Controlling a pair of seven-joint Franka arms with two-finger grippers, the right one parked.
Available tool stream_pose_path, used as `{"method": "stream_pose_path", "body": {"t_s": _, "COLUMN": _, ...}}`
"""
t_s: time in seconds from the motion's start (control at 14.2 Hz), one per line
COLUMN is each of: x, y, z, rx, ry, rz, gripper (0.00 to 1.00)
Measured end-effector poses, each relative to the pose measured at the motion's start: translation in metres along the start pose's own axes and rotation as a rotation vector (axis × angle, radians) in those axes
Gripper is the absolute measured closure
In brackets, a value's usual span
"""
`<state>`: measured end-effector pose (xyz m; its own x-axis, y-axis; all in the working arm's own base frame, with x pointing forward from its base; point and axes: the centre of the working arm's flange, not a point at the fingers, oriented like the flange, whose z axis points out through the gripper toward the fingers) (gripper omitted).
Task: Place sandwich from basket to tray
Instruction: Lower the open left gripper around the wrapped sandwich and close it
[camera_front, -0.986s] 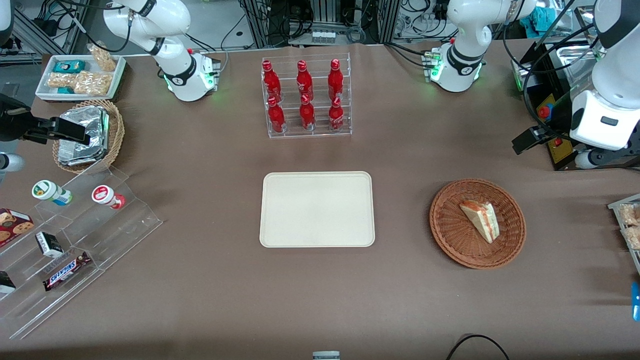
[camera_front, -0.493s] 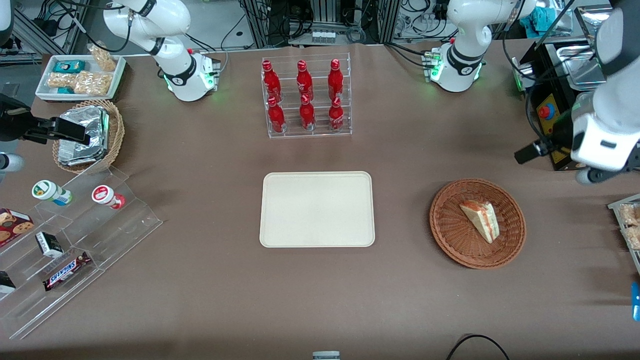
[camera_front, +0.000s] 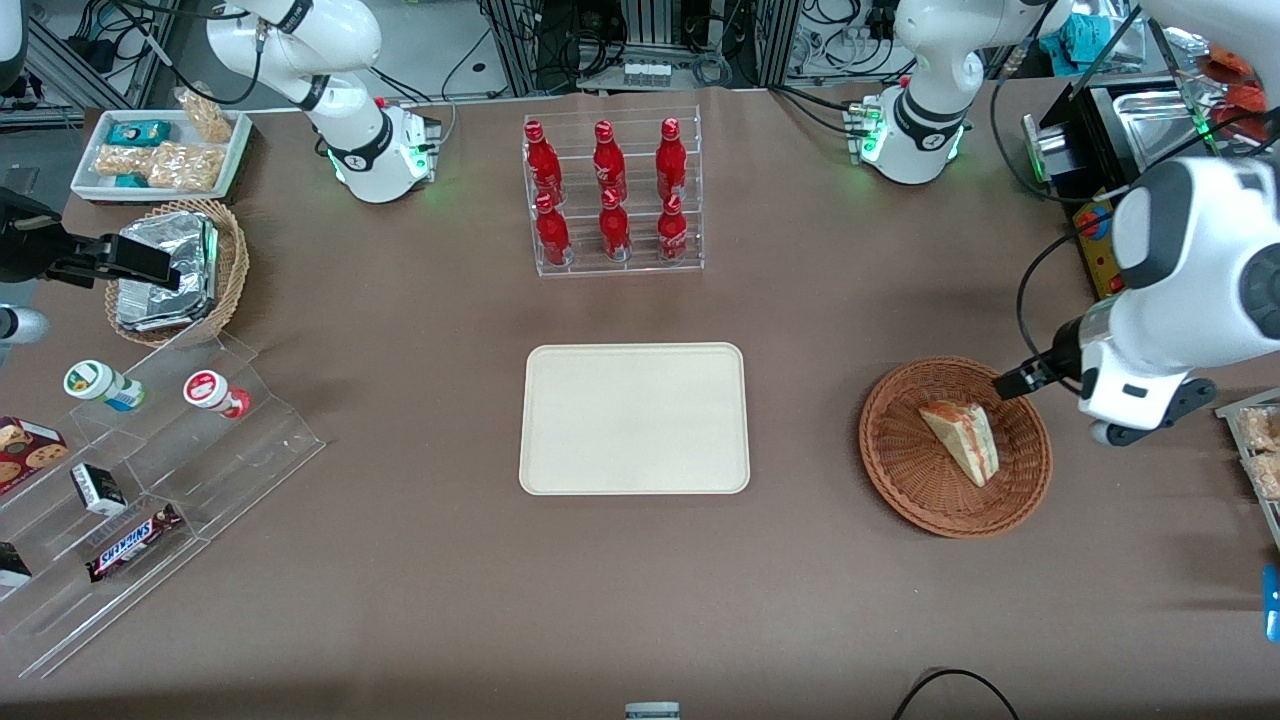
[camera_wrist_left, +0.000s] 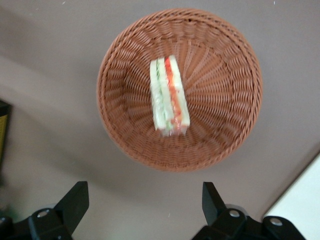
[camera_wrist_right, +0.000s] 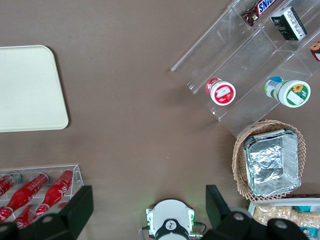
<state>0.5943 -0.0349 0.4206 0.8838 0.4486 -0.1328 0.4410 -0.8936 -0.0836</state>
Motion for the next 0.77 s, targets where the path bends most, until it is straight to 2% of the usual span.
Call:
{"method": "stream_pose_path", "body": {"t_s": 0.21, "x": 0.001, "y": -0.005, "z": 0.049, "rx": -0.035, "ry": 0.043, "rz": -0.025, "gripper": 0.00}}
{"method": "stream_pose_path", "body": {"t_s": 0.35, "x": 0.000, "y": -0.010, "z": 0.068, "rx": -0.062, "ry": 0.037, "rz": -0.070, "gripper": 0.00}}
{"method": "stream_pose_path", "body": {"t_s": 0.56, "x": -0.001, "y": -0.012, "z": 0.081, "rx": -0.062, "ry": 0.016, "rz": -0.113, "gripper": 0.00}}
{"method": "stream_pose_path", "body": {"t_s": 0.63, "x": 0.002, "y": -0.014, "z": 0.084, "rx": -0.069, "ry": 0.019, "rz": -0.133, "gripper": 0.00}}
{"method": "stream_pose_path", "body": {"t_s": 0.77, "x": 0.014, "y": -0.017, "z": 0.094, "rx": -0.105, "ry": 0.035, "rz": -0.209, "gripper": 0.00}}
